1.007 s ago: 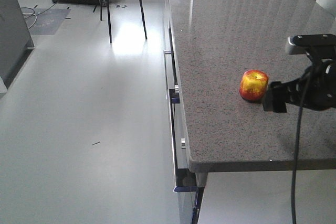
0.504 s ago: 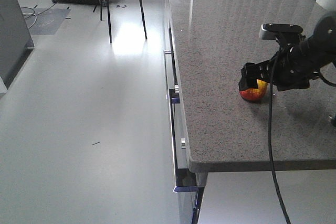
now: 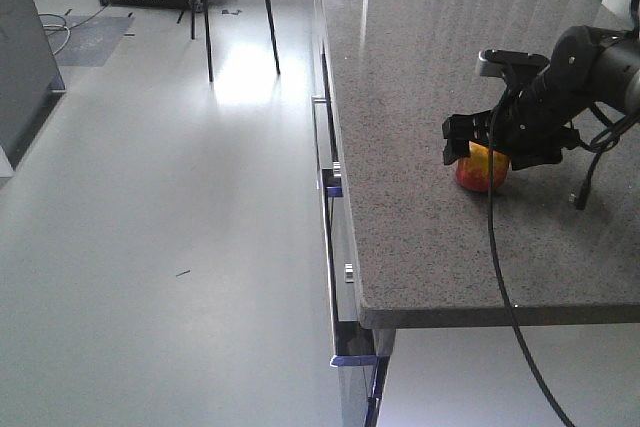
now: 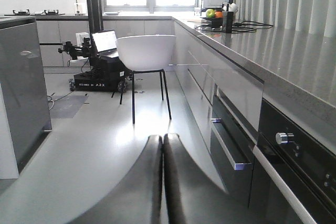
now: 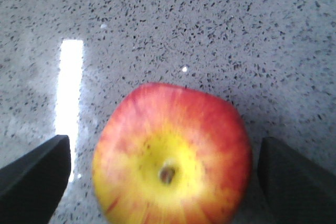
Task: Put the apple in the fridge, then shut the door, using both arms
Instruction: 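Close the right gripper on the apple and lift it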
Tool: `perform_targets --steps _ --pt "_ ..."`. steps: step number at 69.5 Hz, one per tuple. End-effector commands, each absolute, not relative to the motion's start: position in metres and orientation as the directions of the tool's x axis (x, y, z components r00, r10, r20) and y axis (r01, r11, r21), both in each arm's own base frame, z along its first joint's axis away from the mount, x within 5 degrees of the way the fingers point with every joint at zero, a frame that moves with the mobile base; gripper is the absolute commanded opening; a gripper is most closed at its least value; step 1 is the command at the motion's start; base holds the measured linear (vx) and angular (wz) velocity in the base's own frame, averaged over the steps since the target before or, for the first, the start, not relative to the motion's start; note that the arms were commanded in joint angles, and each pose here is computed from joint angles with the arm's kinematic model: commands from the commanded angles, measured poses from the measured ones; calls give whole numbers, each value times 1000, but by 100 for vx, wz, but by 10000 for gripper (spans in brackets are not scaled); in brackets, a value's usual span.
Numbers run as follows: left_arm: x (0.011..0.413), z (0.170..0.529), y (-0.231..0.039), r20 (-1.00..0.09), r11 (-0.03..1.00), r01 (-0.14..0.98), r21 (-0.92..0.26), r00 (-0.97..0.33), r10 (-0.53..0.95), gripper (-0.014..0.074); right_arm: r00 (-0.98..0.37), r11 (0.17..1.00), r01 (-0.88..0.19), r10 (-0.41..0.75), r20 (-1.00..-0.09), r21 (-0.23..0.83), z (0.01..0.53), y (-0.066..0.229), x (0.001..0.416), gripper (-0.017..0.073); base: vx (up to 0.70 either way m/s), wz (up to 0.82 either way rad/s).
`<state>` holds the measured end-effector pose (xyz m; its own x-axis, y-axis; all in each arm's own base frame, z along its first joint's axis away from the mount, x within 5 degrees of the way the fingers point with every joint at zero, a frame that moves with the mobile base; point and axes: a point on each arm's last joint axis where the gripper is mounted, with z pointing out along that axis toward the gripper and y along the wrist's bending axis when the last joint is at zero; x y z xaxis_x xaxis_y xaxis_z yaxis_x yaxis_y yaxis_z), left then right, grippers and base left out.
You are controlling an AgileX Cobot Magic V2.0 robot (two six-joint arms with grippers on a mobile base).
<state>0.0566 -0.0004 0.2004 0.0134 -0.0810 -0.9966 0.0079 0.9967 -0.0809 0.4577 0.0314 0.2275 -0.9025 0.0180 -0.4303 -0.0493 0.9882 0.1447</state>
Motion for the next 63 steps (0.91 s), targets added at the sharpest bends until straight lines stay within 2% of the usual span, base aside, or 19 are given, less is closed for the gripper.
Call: perform_targets --steps 1,13,26,42,57,63 --pt "56 203 -1 -992 995 22 -95 87 -97 -6 -856 988 -55 27 -516 143 260 29 462 663 0 0" --pt "56 203 -1 -992 995 22 -95 87 -97 -6 -880 989 -59 14 -474 139 255 29 463 571 0 0" --pt "56 203 -1 -992 995 22 -95 87 -97 -6 -876 989 -61 13 -482 138 261 29 463 389 0 0" --pt "56 203 -1 -992 995 22 -95 87 -97 -6 -882 988 -68 7 -472 140 276 30 453 232 0 0" --pt "56 203 -1 -992 995 22 -95 87 -97 -6 -903 984 -114 -43 -428 140 310 33 424 156 0 0" --pt "56 203 -1 -992 995 22 -95 87 -97 -6 -884 979 -163 -89 -459 123 327 38 409 148 0 0"
